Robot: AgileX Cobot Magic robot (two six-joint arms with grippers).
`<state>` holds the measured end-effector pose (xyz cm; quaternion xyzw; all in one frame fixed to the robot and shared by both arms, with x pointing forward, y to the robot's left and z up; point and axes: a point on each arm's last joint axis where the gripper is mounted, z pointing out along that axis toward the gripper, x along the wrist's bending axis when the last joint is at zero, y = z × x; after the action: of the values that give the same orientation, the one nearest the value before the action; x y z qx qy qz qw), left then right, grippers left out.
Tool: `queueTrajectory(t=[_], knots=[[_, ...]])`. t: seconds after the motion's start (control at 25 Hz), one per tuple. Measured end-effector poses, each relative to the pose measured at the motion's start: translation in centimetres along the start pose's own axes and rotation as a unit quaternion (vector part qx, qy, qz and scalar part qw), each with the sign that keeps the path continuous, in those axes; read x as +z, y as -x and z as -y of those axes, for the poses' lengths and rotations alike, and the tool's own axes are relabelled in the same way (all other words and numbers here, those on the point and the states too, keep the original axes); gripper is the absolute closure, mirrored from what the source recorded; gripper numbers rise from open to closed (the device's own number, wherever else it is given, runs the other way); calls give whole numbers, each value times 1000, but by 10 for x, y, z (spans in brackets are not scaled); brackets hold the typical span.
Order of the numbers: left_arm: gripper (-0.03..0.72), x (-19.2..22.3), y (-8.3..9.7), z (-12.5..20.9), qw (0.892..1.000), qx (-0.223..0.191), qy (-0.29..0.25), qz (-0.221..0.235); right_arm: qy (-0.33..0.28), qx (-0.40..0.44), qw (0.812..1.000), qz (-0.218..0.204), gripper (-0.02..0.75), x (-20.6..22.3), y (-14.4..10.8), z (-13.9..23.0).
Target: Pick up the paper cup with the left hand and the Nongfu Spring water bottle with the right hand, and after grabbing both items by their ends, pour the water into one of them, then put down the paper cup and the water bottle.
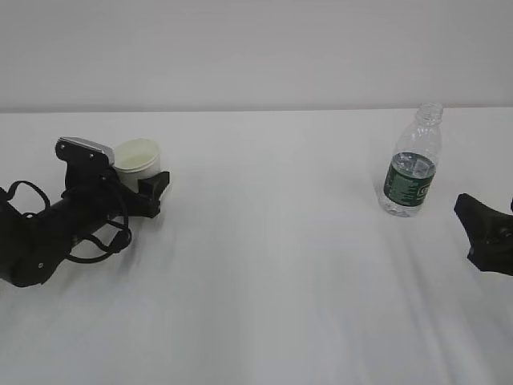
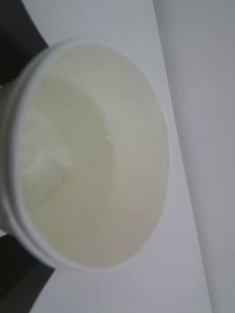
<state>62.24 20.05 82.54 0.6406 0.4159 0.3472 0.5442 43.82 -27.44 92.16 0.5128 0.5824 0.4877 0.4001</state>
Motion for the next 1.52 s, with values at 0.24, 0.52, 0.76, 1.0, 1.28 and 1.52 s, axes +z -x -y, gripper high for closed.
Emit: queueTrajectory(t=[0.24, 0.52, 0.76, 1.0, 1.28, 1.52], knots=[[90, -1, 0, 2, 1000, -1, -3, 0, 0, 0, 1000, 0, 166, 0, 0, 0], [88, -19, 2, 4, 1000, -11, -25, -11, 0, 0, 1000, 0, 166, 0, 0, 0], [91, -42, 3, 6, 998, -25, -49, -35, -12, 2, 1000, 0, 166, -6, 0, 5], [95, -63, 6, -6, 997, -28, -53, -40, -46, 3, 999, -4, 166, -21, -2, 19], [99, -91, 11, -27, 998, -32, -43, -44, -27, 2, 999, -20, 166, -33, -6, 13], [99, -115, 16, -43, 996, -75, -31, -43, 55, 57, 997, -13, 166, -43, -5, -12]])
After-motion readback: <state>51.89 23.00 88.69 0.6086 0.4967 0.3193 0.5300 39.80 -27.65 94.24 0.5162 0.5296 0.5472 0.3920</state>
